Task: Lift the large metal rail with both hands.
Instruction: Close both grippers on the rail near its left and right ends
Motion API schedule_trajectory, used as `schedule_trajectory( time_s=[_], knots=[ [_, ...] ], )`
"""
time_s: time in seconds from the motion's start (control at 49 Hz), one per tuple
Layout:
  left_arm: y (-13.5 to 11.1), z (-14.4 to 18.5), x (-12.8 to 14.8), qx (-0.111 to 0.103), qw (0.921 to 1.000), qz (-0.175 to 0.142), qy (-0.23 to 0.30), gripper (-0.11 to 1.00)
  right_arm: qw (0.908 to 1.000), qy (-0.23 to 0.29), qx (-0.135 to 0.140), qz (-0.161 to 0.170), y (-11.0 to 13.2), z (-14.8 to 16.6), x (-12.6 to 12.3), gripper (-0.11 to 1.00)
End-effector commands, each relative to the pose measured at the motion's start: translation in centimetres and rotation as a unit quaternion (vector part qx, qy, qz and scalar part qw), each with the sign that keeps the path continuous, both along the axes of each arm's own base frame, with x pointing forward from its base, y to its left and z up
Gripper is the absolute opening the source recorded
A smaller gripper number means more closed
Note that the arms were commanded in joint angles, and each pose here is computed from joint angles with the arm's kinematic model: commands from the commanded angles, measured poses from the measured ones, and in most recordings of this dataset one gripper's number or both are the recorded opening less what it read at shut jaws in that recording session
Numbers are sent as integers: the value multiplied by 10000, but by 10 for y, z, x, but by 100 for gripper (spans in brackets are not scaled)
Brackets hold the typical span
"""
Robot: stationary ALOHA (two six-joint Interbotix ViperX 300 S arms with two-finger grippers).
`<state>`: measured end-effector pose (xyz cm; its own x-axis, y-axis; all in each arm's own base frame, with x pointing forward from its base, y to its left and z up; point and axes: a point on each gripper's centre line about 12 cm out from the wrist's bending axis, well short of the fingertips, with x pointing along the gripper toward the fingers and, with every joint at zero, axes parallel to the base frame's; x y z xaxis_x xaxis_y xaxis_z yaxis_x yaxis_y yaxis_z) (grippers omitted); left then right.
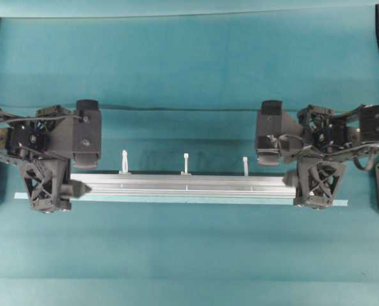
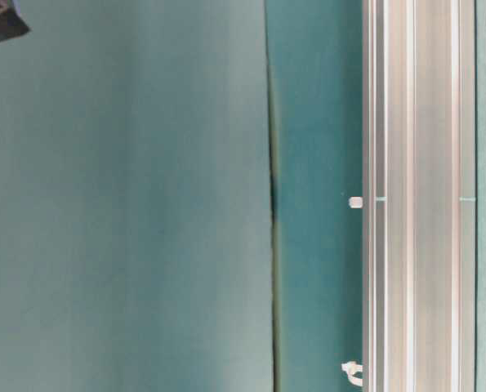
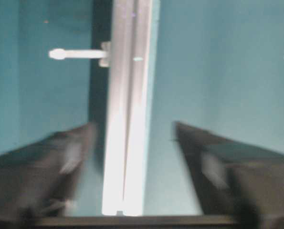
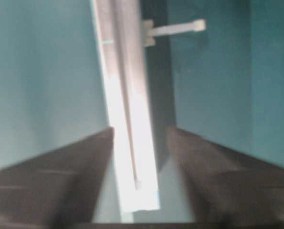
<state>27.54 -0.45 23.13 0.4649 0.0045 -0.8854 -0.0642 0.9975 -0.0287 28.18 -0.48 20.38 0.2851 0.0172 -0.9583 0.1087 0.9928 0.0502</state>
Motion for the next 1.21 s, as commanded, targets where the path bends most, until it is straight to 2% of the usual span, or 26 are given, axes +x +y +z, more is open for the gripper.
schedule_trajectory(
  time_s=[0.0,0.082,0.143,0.429,0.756,1.185],
  knots=[
    [-1,0,2,9,10000,-33,-54,94,9999,69,-38,70,1,-8,2,77],
    [-1,-6,3,27,10000,-40,-23,96,9997,71,-138,200,2,-12,4,93],
    [-1,-10,6,15,10000,-44,-54,95,9996,55,-157,236,3,-14,6,97],
    [-1,-27,14,19,10000,-55,61,96,9996,63,-155,236,3,-24,11,96],
    [-1,-66,21,31,9993,-65,376,96,9994,178,-155,260,4,-46,19,96],
    [0,-103,25,16,9989,-53,461,96,9991,223,-154,328,9,-79,15,96]
  ],
)
